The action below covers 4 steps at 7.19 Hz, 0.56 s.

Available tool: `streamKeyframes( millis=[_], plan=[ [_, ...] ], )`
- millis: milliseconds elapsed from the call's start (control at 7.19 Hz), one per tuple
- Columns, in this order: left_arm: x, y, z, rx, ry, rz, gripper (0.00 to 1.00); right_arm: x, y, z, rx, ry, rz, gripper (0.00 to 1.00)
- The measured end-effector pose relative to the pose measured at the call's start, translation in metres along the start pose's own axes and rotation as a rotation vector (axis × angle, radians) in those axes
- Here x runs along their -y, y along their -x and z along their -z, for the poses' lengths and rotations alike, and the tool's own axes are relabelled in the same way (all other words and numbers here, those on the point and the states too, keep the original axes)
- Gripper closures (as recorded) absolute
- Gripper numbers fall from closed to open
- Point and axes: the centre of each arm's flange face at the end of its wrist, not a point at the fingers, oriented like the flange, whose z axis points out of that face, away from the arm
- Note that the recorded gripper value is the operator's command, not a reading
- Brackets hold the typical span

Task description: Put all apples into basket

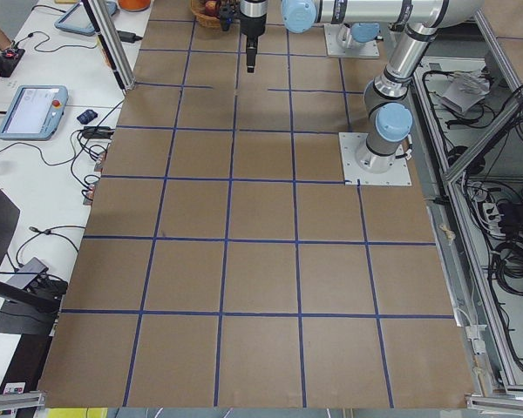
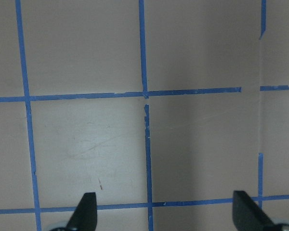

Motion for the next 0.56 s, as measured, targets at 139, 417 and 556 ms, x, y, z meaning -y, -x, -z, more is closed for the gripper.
streamKeyframes(
  millis=[139, 417, 556],
  plan=[
    [-0.0002, 0.0000, -0.0004, 0.000, 0.001, 0.000, 0.00, 0.0001, -0.0005, -0.0002, 0.000, 0.001, -0.001, 0.00],
    [-0.0005, 0.0000, -0.0018, 0.000, 0.003, 0.000, 0.00, -0.0001, -0.0009, 0.0004, 0.000, 0.001, -0.001, 0.00],
    [-0.0006, 0.0001, -0.0021, 0.000, 0.003, -0.001, 0.00, -0.0001, -0.0007, 0.0023, 0.001, -0.003, -0.001, 0.00]
  ],
)
